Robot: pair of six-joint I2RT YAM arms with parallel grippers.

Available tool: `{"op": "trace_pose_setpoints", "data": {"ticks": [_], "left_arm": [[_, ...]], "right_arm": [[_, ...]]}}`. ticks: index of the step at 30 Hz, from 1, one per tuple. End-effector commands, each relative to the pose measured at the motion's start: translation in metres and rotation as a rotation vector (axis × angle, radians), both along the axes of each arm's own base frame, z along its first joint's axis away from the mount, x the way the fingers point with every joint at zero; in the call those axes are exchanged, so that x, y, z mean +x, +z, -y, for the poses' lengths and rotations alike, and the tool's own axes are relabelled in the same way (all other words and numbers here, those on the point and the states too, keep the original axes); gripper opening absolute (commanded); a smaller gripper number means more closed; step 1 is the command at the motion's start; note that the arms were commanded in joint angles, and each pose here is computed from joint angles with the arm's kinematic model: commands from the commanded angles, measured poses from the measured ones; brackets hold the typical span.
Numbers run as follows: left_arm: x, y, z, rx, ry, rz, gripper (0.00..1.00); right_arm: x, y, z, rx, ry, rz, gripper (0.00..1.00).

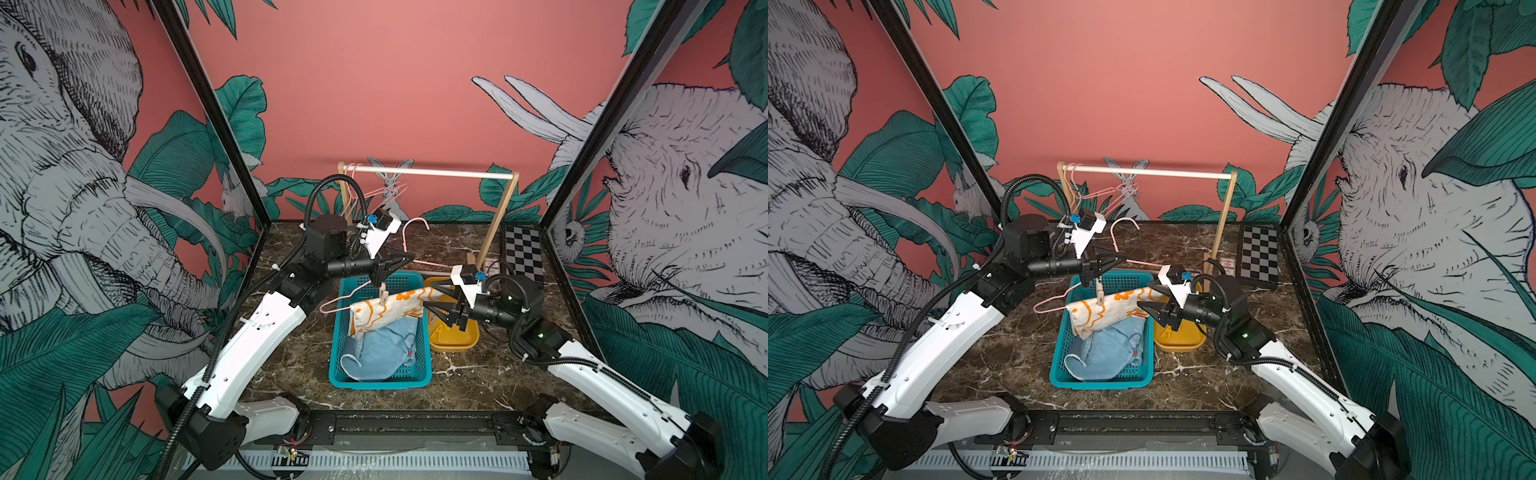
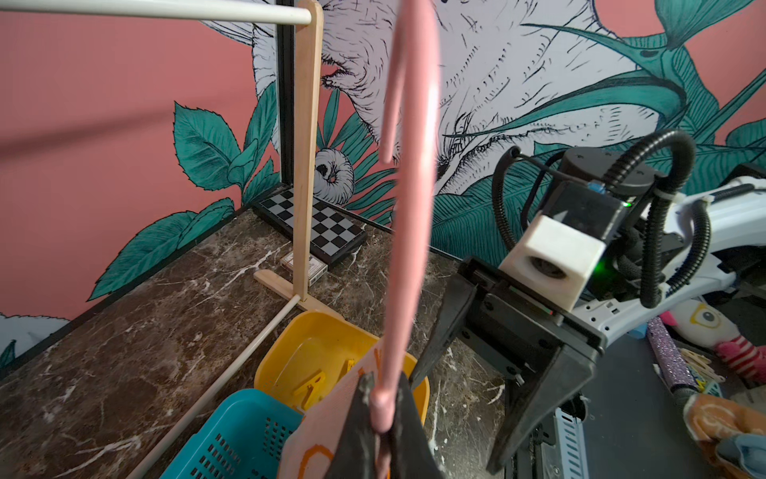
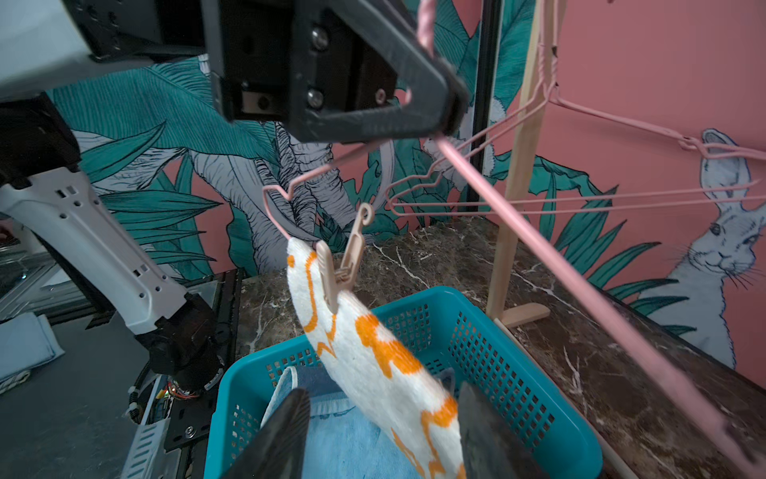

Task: Remove the clothespins securing towels to the hanger
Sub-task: Remove the clothespin from the hanger.

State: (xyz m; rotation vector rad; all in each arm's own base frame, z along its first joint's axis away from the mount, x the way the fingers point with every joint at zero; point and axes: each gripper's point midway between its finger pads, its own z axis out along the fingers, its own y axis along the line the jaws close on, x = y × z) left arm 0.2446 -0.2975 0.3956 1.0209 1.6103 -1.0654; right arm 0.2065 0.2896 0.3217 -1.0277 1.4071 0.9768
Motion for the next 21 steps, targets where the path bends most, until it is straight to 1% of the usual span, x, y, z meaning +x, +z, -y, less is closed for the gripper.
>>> {"op": "trace_pose_setpoints", "data": {"ticks": [1,11,17,21], "left_arm": [[-0.012,0.031,0.004,-0.079,-0.071,0.046,0.00],[-0.020,0.042,0.009,-0.111,-0.131,0.045,0.00],[-0.020,0.042,0.011,-0.108,-0.129,0.042,0.00],[-0.016,0.042,0.010,-0.101,-0.098,0.048,0.00]], "right_arm": [[-0.008,0.010,-0.014,-0.011,0.075,0.056,0.58],[0.000,0.012,-0.039,-0.026,0.108,0.066,0.62],[0.004,0.015,-0.052,-0.027,0.131,0.068,0.63],[0.004,0.017,-0.060,-0.025,0.155,0.066,0.63]]}}
